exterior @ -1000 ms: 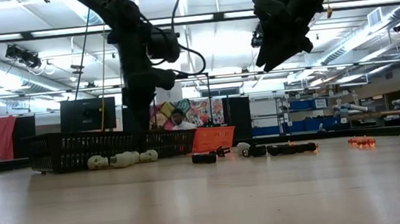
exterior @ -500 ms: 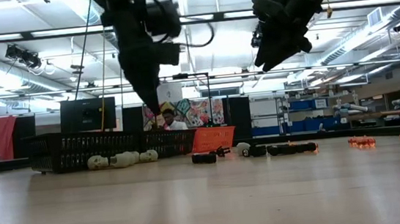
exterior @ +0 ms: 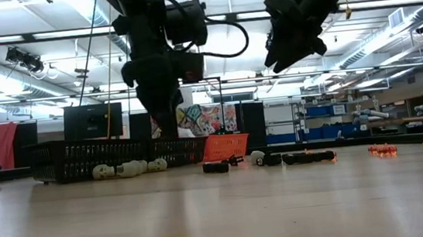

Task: Sort Halloween decoration
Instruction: Put the white skull toy into the top black bin

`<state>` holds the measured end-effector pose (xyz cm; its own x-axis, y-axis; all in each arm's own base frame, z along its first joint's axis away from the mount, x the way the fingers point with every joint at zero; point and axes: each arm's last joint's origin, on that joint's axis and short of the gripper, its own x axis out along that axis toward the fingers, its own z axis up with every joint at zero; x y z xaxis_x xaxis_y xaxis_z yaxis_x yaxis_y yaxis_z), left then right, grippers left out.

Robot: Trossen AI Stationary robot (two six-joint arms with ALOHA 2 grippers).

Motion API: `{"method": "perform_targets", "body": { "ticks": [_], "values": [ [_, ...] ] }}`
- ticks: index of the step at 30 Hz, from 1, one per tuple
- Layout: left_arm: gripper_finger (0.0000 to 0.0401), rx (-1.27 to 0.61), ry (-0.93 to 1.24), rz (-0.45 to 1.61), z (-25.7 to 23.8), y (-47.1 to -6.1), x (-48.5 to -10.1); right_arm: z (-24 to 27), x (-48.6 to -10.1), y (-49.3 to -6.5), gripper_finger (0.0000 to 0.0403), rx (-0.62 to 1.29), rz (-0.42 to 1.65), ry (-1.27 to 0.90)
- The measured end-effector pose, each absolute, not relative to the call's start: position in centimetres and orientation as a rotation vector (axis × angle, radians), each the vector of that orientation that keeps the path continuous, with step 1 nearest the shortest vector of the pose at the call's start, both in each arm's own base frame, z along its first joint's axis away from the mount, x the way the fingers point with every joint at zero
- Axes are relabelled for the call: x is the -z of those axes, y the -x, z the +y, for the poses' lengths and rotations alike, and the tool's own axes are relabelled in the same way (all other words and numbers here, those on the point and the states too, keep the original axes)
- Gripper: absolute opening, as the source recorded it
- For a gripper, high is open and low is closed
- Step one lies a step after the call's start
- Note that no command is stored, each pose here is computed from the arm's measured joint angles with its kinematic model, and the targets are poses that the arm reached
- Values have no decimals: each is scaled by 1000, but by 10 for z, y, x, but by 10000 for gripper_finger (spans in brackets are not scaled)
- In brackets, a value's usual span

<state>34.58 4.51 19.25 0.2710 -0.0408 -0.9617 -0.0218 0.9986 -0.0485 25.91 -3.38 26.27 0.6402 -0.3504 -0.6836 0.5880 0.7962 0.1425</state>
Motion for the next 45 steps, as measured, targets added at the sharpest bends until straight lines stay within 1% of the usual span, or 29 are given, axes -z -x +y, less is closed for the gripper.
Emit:
{"method": "perform_targets", "body": {
  "ticks": [2,4,11,13,17,27,38,45],
  "values": [
    [121,13,62,1294,45,-348,-190,-34,-263,-259,173,546,688,-374],
    [134,17,71,1303,45,-349,-186,-34,-263,-259,173,546,686,-375],
    [200,15,53,1363,46,-350,-173,-34,-264,-260,173,551,672,-398],
    [208,8,24,1395,47,-349,-169,-33,-264,-260,173,551,672,-398],
    [210,33,-7,1425,46,-349,-162,-33,-264,-260,173,549,668,-397],
    [181,35,-30,1523,45,-346,-148,-33,-264,-260,173,548,667,-396],
    [105,20,-21,1524,42,-346,-149,-33,-264,-260,173,546,668,-390],
    [92,8,-3,1522,42,-346,-149,-33,-264,-260,173,546,669,-390]
  ]
}}
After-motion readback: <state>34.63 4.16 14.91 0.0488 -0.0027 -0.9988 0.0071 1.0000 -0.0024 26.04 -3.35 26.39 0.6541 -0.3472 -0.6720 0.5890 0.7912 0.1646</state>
